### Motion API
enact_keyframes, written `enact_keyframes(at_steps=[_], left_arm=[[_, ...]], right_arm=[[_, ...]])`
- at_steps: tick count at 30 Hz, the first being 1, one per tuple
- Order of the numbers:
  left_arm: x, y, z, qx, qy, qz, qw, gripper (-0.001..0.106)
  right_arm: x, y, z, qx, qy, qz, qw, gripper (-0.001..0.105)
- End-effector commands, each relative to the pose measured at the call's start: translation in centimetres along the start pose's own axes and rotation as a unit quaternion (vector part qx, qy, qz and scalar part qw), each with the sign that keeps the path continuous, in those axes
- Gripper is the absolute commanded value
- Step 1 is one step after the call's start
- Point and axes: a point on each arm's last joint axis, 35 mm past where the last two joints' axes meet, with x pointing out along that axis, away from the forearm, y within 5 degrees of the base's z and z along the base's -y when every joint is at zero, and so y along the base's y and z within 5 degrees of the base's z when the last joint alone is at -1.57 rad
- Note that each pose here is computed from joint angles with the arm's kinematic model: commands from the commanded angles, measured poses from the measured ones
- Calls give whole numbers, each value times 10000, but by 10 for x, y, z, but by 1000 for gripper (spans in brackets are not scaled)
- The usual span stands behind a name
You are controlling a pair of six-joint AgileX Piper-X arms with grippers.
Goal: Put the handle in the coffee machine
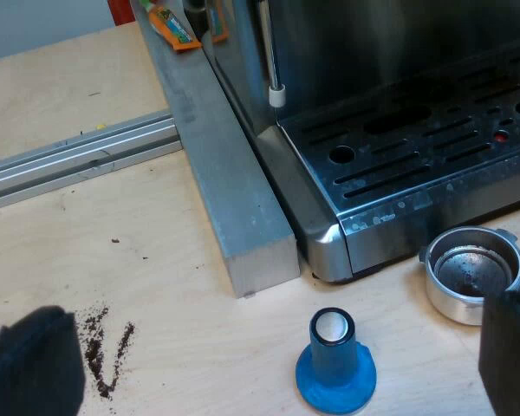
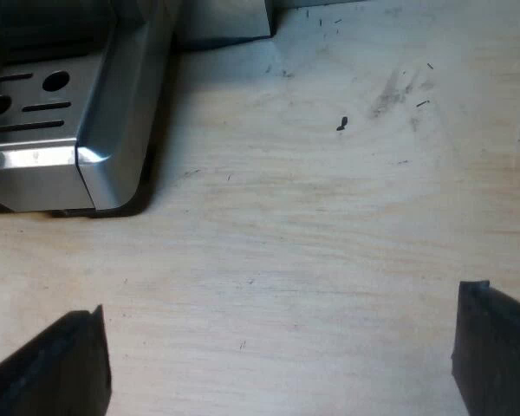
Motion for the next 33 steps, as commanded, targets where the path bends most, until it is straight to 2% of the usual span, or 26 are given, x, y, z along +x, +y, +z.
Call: enact_keyframes(at_steps=[1, 9, 12, 15, 17, 22, 23, 27, 29, 31, 32, 33], left_arm=[[2, 0, 2, 33, -13, -5, 10000, 93], [-5, -1, 6, 13, -22, -65, 10000, 93], [-13, -5, 8, -2, 61, -314, 9995, 93], [-9, -6, 13, -13, 355, -598, 9976, 93], [-4, -7, 19, 35, 595, -813, 9949, 93], [1, -12, 28, 139, 846, -1412, 9863, 93], [3, -13, 30, 168, 929, -1601, 9826, 93], [10, -16, 31, 231, 1172, -1868, 9751, 93], [17, -19, 31, 330, 1405, -2059, 9679, 93], [18, -19, 31, 346, 1421, -2076, 9672, 93], [24, -24, 31, 528, 1643, -2323, 9572, 93], [26, -25, 31, 587, 1663, -2364, 9555, 93]], right_arm=[[0, 0, 1, 11, 12, 0, 10000, 81], [-7, 0, 4, 30, 52, -4, 10000, 80], [-16, 1, 8, 114, 244, 46, 9996, 80], [-21, -1, 17, 168, 536, 122, 9984, 80], [-24, -3, 28, 226, 695, 184, 9972, 80], [-25, -6, 48, 220, 935, 473, 9943, 80], [-23, -6, 56, 172, 1097, 658, 9916, 80], [-16, -7, 70, 12, 1461, 964, 9846, 80], [-9, -6, 79, -114, 1698, 1173, 9784, 80], [-3, -4, 86, -246, 1842, 1373, 9729, 80], [1, -2, 91, -338, 1924, 1498, 9692, 80], [4, -1, 93, -386, 1962, 1560, 9673, 80]])
